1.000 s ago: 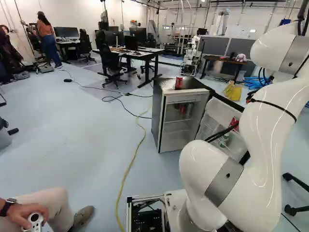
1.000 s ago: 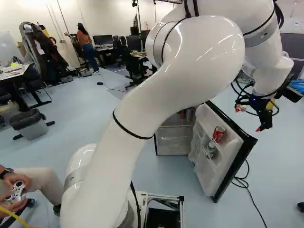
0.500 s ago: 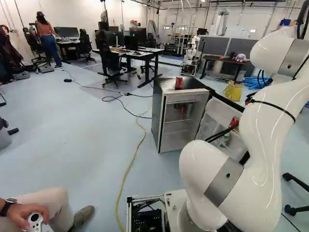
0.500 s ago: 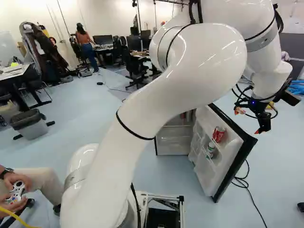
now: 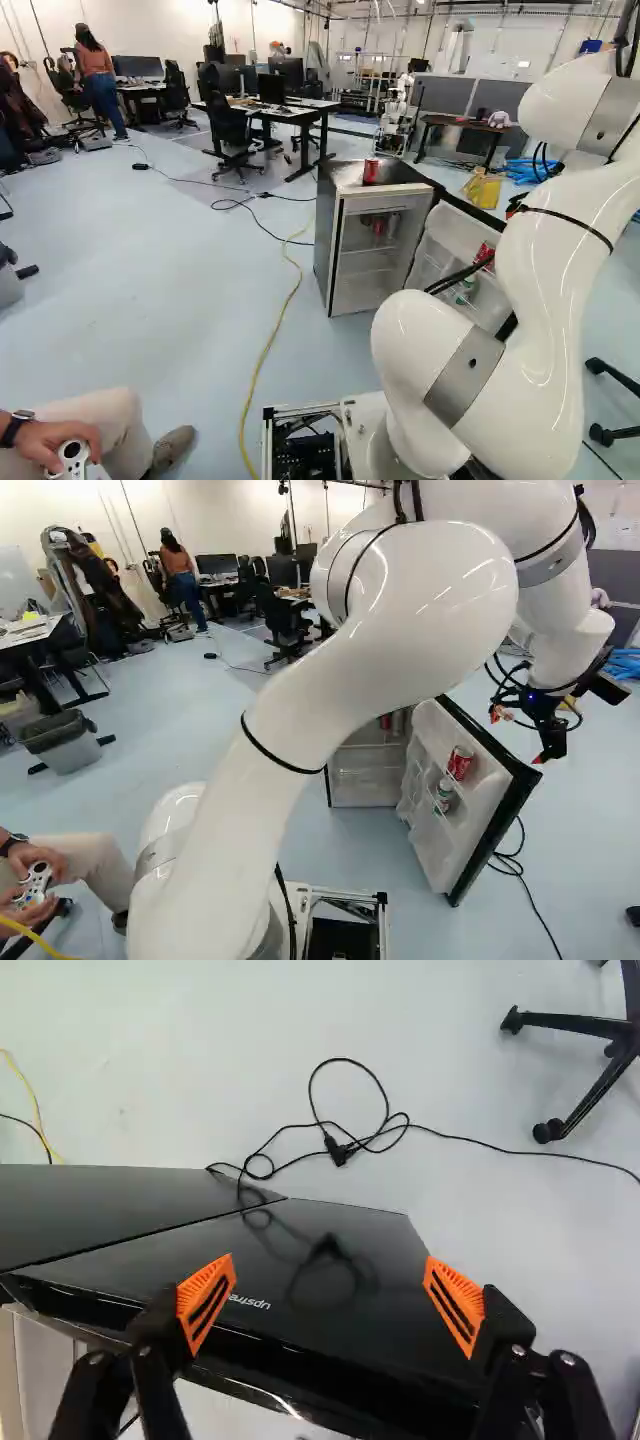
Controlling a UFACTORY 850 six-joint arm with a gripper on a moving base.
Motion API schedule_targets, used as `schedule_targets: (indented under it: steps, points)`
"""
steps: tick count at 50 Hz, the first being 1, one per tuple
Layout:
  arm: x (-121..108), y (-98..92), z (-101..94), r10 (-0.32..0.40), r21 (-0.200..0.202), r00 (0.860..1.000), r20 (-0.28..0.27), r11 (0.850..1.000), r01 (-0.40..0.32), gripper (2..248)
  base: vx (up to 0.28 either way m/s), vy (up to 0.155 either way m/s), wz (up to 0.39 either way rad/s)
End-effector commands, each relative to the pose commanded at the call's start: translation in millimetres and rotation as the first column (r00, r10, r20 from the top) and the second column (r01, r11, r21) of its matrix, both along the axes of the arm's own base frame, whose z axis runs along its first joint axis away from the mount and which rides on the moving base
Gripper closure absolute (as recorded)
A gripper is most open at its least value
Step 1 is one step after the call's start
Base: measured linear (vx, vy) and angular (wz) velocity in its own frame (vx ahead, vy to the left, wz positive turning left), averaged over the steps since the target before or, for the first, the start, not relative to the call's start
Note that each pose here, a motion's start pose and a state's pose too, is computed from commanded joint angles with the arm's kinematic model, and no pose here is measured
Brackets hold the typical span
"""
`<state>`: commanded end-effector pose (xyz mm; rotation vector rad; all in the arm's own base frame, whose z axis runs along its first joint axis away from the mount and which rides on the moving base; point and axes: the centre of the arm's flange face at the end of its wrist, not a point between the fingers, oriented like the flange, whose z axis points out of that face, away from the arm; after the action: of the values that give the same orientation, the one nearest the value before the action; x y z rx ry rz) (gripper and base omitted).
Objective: Grab a drink from the fridge
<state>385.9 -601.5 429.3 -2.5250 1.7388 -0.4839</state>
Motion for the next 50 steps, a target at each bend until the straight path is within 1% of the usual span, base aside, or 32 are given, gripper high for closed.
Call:
schedule_targets:
  steps: [50]
  points:
    - [-11, 33.3, 0.2, 0.023, 0.078, 0.999, -0.038, 0.997, -0.020, 3, 0.000, 0.000, 0.000]
